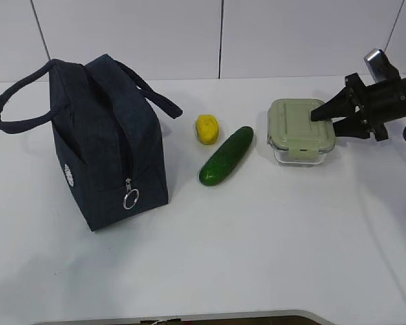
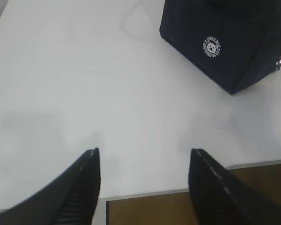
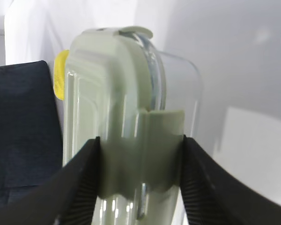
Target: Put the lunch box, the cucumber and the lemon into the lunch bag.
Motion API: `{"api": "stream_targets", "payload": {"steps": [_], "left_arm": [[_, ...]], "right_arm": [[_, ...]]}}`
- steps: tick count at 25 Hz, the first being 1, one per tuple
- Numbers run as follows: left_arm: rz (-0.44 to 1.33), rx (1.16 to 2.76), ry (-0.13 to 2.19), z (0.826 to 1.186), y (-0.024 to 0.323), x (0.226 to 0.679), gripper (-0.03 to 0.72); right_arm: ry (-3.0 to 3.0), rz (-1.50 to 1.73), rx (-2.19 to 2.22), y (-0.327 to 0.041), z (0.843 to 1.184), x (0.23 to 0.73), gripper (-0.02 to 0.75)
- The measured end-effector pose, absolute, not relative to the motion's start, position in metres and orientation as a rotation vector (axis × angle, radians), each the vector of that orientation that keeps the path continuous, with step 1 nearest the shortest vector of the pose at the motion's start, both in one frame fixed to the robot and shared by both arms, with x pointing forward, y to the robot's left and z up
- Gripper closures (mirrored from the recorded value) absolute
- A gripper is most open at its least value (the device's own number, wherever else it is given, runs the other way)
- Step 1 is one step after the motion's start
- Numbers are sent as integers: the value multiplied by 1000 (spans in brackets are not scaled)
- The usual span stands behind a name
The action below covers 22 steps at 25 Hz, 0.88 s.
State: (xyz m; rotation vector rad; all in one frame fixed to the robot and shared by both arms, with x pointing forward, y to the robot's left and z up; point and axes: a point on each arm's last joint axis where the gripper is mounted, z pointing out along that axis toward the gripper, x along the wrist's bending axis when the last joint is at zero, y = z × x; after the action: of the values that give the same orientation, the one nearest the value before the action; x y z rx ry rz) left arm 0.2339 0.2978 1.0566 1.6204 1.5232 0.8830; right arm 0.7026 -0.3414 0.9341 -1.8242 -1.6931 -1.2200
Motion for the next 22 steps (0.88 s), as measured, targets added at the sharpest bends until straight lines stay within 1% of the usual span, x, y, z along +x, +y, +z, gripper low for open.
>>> {"api": "stream_targets", "payload": {"steps": [6, 11, 16, 22], "left_arm": [[880, 1605, 1512, 1096, 297, 246, 257], [818, 1551, 1480, 1120, 291, 276, 257], [668, 1499, 1512, 1122, 283, 320, 257], [497, 1391, 1584, 1117, 276, 372, 258]], "right_arm": [[-1690, -1238, -1831, -341, 945, 702, 358], [-1690, -1268, -1832, -341, 959, 701, 358], [-1690, -1317, -1826, -339, 976, 699, 358], [-1680, -1378, -1814, -338, 995, 697, 358]]}}
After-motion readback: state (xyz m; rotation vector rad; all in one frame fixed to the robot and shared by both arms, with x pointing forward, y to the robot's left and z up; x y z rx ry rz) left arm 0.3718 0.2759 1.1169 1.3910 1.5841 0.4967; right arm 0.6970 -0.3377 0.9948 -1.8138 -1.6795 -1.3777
